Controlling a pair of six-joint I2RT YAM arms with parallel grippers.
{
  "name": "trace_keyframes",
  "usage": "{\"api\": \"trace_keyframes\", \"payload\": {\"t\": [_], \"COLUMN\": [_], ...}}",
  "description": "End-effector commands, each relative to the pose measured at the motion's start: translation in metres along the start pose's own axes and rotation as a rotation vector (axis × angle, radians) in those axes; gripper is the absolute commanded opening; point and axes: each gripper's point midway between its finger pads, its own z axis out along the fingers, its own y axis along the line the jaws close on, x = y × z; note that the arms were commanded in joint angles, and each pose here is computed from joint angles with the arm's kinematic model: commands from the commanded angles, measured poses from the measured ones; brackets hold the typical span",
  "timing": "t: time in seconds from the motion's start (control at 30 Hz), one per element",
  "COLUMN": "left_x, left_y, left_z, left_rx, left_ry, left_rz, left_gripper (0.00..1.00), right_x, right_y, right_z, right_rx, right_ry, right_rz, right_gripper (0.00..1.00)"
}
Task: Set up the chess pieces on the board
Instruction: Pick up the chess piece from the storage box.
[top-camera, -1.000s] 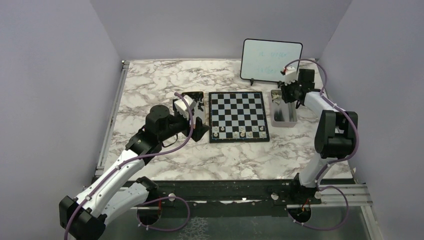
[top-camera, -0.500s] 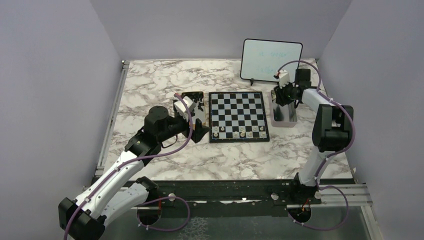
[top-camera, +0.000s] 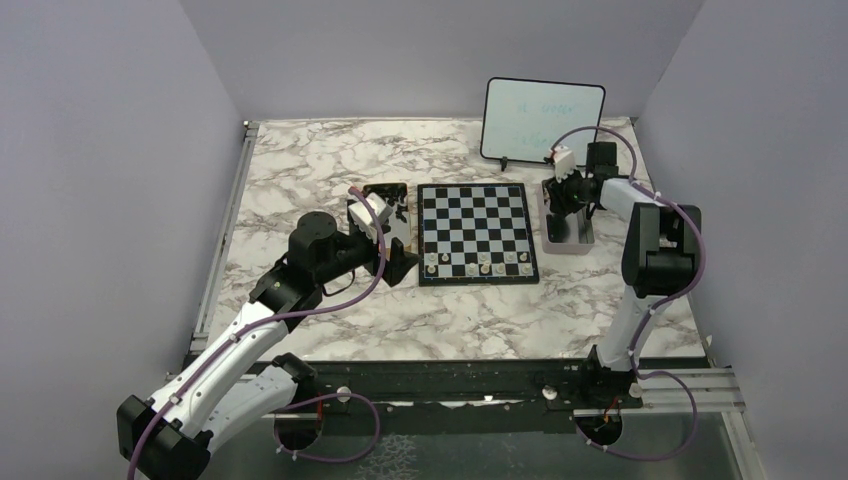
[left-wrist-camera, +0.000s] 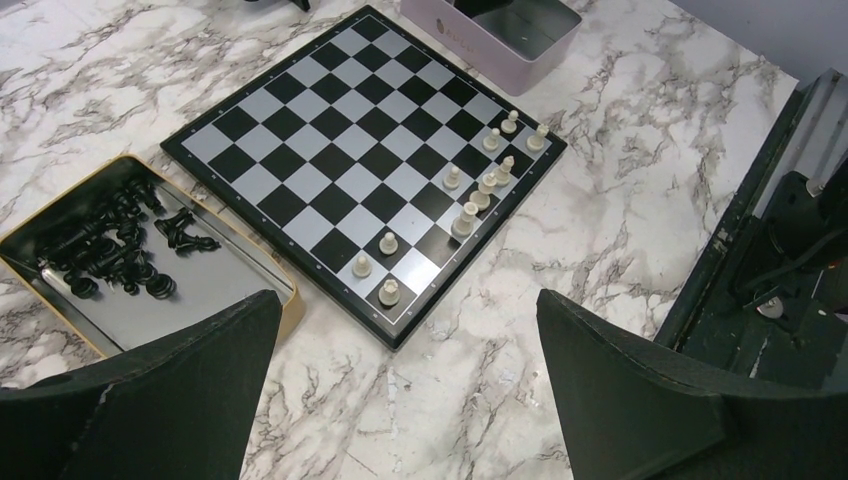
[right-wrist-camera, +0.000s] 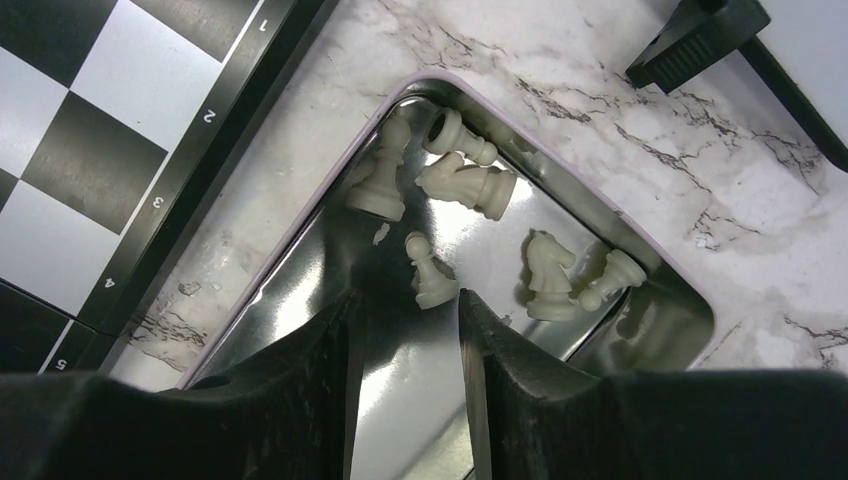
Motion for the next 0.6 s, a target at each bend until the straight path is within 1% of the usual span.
{"api": "trace_keyframes", "payload": {"t": [0.0,0.2,0.47,0.57], "left_x": [-0.0035,-0.0040,-0.0039,-0.0036], "left_y": [-0.0049,-0.0069,-0.0068,-0.0065], "left_z": [-0.0002,-0.0012,-0.0013,-0.0010], "left_rx": [0.031,0.041,0.040,0.040], "left_ry": [-0.023,-0.023,-0.023,-0.022], "left_rz": [0.022,0.025,0.026,0.026], "left_gripper": [0.99,0.99,0.99,0.99], "right_x": [0.0015,0.0047,0.0068,0.0095], "right_y": [0.0028,0.0035,0.0027,0.0037], "right_z": [0.0110,0.0136,0.0187,0.0205], "right_rx": [-0.036,-0.045,-0.053,-0.057], "right_ry": [-0.017,-0.010,-0.006,0.004], "right_rz": [-0.017,-0.031,-0.045,-0.043], "right_gripper": [0.44,0.44,0.47,0.44]}}
